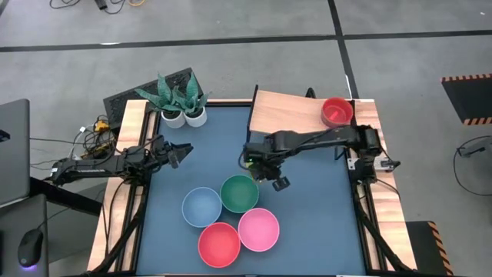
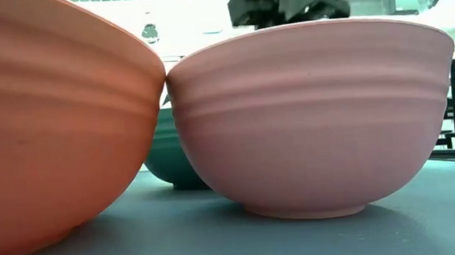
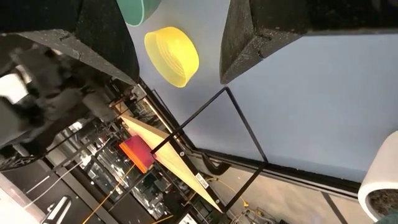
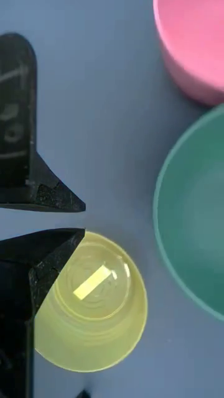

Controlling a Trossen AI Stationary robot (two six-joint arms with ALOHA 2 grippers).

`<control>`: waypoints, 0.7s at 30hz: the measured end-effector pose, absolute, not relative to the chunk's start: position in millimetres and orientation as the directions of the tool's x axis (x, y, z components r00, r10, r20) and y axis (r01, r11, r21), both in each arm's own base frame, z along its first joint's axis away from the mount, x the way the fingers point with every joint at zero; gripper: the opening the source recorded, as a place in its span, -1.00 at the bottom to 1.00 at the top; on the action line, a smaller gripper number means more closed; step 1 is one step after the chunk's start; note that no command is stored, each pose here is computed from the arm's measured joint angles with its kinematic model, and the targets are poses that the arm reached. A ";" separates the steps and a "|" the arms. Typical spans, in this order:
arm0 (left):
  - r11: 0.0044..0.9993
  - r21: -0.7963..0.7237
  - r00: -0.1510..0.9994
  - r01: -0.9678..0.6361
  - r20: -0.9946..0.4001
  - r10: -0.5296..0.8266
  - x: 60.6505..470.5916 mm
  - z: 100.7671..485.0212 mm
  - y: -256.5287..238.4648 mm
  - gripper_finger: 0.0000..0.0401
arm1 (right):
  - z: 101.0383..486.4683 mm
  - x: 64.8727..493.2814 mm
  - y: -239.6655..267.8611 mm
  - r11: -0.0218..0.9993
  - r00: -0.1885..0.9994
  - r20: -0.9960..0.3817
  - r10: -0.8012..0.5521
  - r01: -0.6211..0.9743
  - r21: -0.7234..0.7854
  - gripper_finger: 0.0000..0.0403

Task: Place and stack bowls onto a shelf
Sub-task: Stack the small yellow bowl on top of the small orange bowl on the shelf

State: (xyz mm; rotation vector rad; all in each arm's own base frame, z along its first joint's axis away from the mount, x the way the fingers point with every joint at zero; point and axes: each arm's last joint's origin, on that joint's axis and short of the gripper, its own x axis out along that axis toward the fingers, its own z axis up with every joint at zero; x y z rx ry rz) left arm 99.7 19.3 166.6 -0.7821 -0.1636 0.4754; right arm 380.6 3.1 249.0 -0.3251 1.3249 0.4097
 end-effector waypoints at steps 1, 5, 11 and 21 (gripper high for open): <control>0.611 -0.710 0.883 -0.350 -0.032 0.469 99.7 166.6 19.3 0.04 | 243.4 383.0 2.4 0.889 0.178 -0.981 0.082 -0.457 -0.009 -0.61; 0.613 -0.709 0.884 -0.349 -0.032 0.467 99.8 166.6 19.3 0.04 | 225.9 389.1 -1.2 0.897 0.130 -0.991 0.021 -0.439 -0.039 -0.61; 0.634 -0.686 0.885 -0.357 -0.032 0.464 99.8 166.6 19.2 0.04 | 212.4 395.3 -3.6 0.913 0.115 -0.993 0.022 -0.406 -0.026 -0.61; 0.645 -0.672 0.885 -0.363 -0.032 0.464 99.8 166.6 19.2 0.04 | 213.5 399.9 -5.1 0.938 0.164 -0.986 0.034 -0.345 -0.025 -0.57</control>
